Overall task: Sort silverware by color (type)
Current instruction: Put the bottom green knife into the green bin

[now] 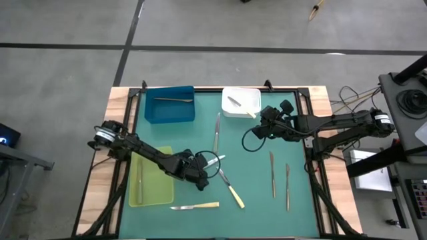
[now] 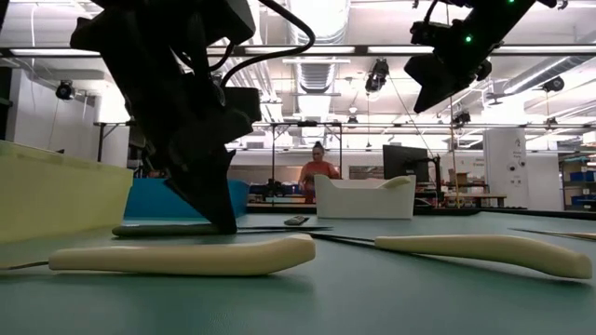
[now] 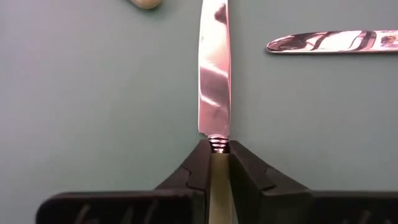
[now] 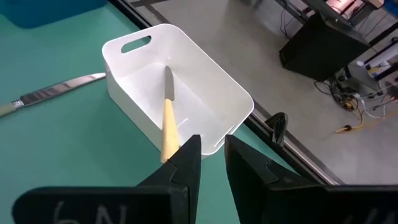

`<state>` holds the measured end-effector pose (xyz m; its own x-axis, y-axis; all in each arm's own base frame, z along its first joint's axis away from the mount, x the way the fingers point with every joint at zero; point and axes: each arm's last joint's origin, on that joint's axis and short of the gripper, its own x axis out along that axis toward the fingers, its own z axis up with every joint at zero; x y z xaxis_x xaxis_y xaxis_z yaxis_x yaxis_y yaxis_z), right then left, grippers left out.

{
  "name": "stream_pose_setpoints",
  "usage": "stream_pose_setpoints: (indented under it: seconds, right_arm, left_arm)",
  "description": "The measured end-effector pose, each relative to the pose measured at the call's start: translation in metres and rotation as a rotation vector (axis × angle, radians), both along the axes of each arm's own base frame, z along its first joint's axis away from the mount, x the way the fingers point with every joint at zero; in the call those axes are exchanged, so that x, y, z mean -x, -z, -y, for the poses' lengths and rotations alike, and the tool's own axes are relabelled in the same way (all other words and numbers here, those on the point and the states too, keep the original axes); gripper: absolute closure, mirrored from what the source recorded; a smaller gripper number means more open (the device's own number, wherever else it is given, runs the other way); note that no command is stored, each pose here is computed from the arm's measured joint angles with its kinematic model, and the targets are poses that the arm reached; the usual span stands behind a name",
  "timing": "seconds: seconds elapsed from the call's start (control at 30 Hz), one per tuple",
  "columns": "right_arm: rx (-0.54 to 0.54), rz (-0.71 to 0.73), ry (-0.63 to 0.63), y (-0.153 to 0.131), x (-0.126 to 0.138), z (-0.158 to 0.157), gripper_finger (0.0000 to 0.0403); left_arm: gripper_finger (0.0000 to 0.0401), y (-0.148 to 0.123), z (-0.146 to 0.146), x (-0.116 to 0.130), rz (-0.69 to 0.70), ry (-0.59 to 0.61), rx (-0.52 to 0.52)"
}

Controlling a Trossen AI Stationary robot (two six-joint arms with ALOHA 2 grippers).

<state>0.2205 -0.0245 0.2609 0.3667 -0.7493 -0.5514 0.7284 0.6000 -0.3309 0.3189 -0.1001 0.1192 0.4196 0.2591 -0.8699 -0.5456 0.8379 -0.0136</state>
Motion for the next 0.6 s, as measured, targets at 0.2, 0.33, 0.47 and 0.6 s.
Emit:
stream_pose_setpoints:
  seconds: [0.2, 0.33, 0.47, 0.6]
  right_arm:
    - [0.000, -0.002, -0.001, 0.000, 0.000, 0.000, 0.0339]
    - [0.000, -0.001, -0.002, 0.000, 0.000, 0.000, 0.0339]
    - [0.000, -0.002, -0.002, 0.000, 0.000, 0.000, 0.0339]
    - [0.001, -0.002, -0.002, 0.000, 0.000, 0.000, 0.0339]
  left_arm:
    - [0.0389, -0.009, 0.000, -0.001, 0.002, 0.003, -0.001]
    - [0.0396, -0.019, 0.000, 0.000, -0.029, 0.003, -0.010]
    - [0.0397, -0.030, 0.000, 0.000, -0.063, 0.012, -0.011]
    - [0.0397, -0.040, 0.000, -0.002, -0.085, 0.014, -0.023]
